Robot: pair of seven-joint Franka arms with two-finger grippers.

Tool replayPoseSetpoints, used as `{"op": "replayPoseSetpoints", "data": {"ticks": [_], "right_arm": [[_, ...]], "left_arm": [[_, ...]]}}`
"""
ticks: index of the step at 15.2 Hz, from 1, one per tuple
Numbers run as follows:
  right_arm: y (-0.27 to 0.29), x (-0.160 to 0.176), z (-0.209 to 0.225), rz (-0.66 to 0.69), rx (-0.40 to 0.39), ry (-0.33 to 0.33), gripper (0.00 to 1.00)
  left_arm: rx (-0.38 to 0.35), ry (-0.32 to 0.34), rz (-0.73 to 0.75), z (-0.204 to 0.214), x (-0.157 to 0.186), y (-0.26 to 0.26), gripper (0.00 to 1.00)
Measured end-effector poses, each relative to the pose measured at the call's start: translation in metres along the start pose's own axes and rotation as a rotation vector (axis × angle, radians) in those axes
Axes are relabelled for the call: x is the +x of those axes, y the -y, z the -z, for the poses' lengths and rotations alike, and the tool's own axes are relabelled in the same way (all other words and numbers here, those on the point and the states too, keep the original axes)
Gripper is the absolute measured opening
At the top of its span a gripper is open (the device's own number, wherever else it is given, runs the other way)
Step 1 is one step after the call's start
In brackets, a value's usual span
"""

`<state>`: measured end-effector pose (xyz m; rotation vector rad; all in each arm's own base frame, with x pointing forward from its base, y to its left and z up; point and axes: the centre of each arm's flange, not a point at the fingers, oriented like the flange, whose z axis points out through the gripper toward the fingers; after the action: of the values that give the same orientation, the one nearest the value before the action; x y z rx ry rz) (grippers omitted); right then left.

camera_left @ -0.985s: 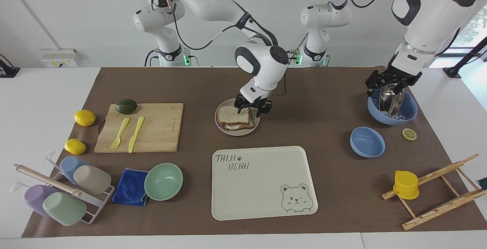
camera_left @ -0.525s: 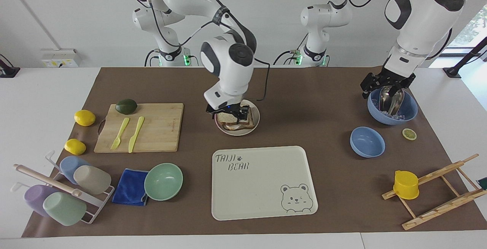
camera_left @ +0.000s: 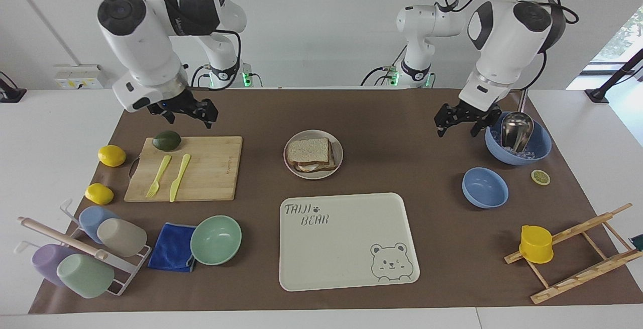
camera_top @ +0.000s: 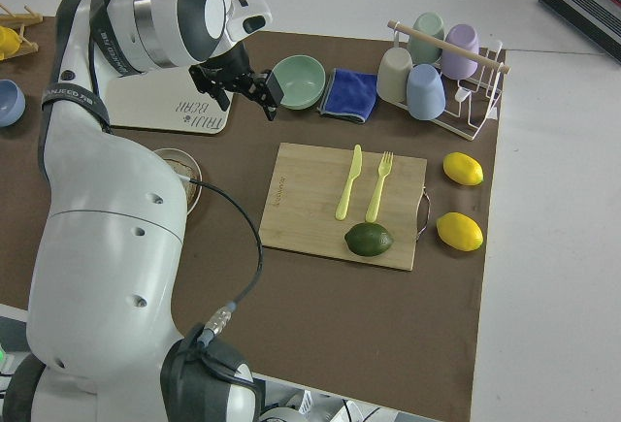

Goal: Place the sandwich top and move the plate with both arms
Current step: 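Move the left gripper to the plate rim and grasp the plate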

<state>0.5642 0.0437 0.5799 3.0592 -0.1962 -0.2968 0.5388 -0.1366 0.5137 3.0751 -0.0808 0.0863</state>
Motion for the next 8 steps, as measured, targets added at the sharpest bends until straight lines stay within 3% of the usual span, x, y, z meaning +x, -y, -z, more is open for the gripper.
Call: {"op": "replayPoseSetpoints", "data": {"ticks": [4, 8], "right_arm": [[-0.052, -0.038, 0.022, 0.021, 0.004, 0.016, 1.0], [-0.07, -0.042, 0.018, 0.045, 0.015, 0.017, 1.0]], "left_arm": [[-0.034, -0.01, 0.007, -0.034, -0.014, -0.067, 1.0], [-0.047, -0.02, -0.01, -0.094, -0.032, -0.126, 1.0]]}}
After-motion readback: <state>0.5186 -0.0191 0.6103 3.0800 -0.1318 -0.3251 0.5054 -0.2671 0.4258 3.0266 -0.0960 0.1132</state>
